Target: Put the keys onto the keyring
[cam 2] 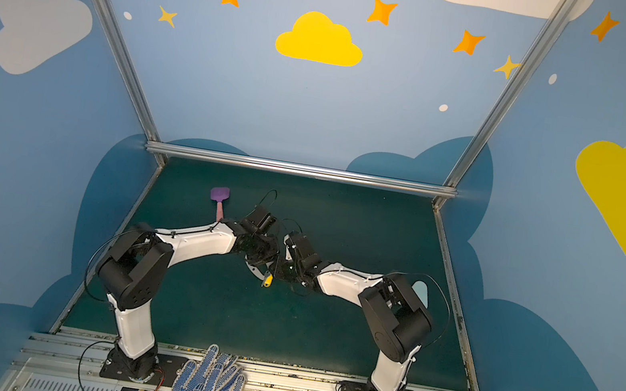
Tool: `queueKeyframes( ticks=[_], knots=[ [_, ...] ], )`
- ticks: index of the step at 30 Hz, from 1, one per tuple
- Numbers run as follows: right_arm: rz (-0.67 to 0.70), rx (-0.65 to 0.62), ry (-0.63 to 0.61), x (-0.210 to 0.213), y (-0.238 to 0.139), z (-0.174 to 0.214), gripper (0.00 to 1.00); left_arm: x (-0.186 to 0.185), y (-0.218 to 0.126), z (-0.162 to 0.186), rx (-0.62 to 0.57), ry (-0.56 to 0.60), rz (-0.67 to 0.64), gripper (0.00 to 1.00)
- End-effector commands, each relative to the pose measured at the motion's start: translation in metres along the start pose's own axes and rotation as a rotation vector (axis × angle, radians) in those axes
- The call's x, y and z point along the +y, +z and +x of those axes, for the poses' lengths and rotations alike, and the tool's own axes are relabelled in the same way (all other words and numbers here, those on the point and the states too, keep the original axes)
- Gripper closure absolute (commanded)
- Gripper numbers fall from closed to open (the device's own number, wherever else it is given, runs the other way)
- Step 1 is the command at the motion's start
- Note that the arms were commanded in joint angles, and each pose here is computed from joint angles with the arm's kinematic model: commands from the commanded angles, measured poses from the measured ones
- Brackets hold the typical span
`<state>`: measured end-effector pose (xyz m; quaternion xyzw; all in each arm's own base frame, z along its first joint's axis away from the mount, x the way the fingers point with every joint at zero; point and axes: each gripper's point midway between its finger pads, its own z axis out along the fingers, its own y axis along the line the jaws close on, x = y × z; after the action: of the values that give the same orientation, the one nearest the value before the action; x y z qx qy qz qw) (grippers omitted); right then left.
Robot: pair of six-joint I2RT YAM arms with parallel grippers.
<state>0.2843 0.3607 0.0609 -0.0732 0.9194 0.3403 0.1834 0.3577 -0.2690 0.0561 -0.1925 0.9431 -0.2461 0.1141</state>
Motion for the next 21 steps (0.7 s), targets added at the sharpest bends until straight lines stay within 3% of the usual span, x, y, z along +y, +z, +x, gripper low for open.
queueKeyframes(
  ticks=[1,18,21],
  knots=[
    [0.017,-0.01,0.005,0.001,0.002,-0.005,0.79,-0.001,-0.001,-0.005,-0.012,-0.01,-0.001,0.96],
    [0.078,-0.075,0.035,-0.014,-0.016,-0.013,1.0,-0.001,-0.001,-0.004,-0.01,-0.009,0.003,0.96],
    [0.078,-0.076,0.036,-0.015,-0.018,-0.012,1.0,-0.001,0.0,-0.003,-0.007,-0.007,0.004,0.96]
  ],
)
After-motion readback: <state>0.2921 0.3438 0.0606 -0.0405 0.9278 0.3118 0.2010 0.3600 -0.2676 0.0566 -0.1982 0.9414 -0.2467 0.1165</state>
